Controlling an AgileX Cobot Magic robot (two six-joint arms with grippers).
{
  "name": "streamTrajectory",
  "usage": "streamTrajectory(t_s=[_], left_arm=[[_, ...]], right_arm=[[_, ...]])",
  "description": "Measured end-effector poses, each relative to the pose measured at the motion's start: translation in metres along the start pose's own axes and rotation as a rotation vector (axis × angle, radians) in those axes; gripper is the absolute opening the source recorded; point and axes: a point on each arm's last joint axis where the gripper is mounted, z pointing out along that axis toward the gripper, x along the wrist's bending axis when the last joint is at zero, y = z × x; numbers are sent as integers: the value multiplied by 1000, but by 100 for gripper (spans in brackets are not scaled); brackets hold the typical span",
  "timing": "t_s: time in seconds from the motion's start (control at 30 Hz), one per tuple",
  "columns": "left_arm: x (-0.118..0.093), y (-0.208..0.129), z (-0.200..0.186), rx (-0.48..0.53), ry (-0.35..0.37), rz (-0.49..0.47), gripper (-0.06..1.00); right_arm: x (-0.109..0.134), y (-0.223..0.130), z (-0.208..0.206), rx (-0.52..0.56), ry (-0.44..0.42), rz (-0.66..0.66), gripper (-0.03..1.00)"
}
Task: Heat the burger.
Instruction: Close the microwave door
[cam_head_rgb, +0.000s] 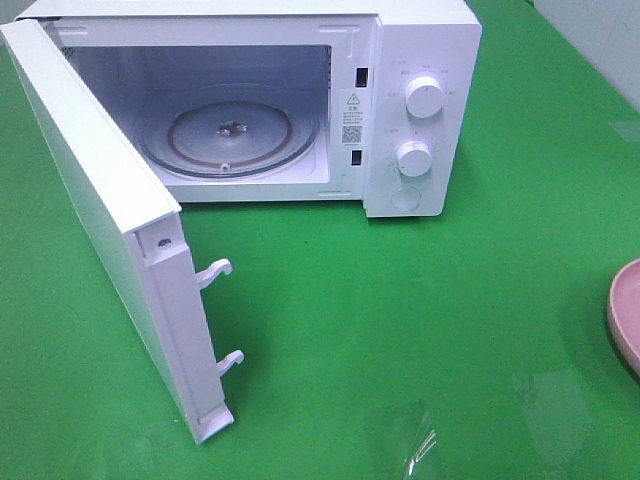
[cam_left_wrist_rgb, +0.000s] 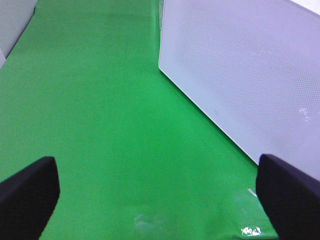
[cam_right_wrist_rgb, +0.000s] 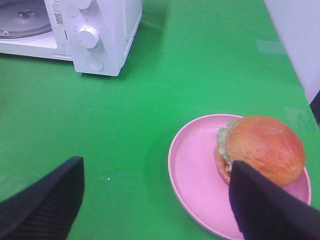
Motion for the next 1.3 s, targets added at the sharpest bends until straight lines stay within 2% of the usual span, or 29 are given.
streamTrajectory(t_s=[0.13,0.17,0.23,0.4,0.47,0.63,0.67,0.7,0.73,0.77,0.8,0.83,0.87,0.93,0.97,1.0,1.03,1.07,1.1,1.13,1.17,1.2,1.3], left_arm=[[0,5,-4,-42,-1,0,99],[-1,11,-7,-95,-2,1,98],[-1,15,-8,-134,-2,1,96],[-1,19,-7,-158,-1,1,90],[0,28,0,-159,1,-2,79],[0,36,11,-131,-3,-11,69],[0,41,18,-115,-3,-15,63],[0,41,18,-115,-3,-15,63],[0,47,25,-108,-3,-18,57],[0,47,25,-108,-3,-18,57],[1,51,32,-98,-2,-22,49],[1,51,32,-98,-2,-22,49],[1,57,40,-92,0,-25,40],[1,59,43,-91,2,-26,36],[2,64,52,-87,4,-28,26],[2,64,52,-87,4,-28,26],[2,68,60,-82,7,-30,17],[2,68,60,-82,7,-30,17],[3,72,67,-81,9,-32,10],[3,72,67,-81,9,-32,10],[4,76,75,-86,12,-17,3],[4,81,82,-103,17,7,1],[5,85,89,-139,23,31,0]], right_arm=[[0,0,0,0,0,0,76],[0,0,0,0,0,0,76],[0,0,0,0,0,0,76],[0,0,0,0,0,0,76],[0,0,0,0,0,0,76],[0,0,0,0,0,0,76],[0,0,0,0,0,0,76],[0,0,0,0,0,0,76],[0,0,0,0,0,0,76],[0,0,0,0,0,0,76],[0,0,0,0,0,0,76],[0,0,0,0,0,0,76],[0,0,0,0,0,0,76],[0,0,0,0,0,0,76],[0,0,0,0,0,0,76],[0,0,0,0,0,0,76],[0,0,0,0,0,0,76],[0,0,0,0,0,0,76],[0,0,0,0,0,0,76],[0,0,0,0,0,0,76],[0,0,0,0,0,0,76],[0,0,0,0,0,0,76],[0,0,0,0,0,0,76]])
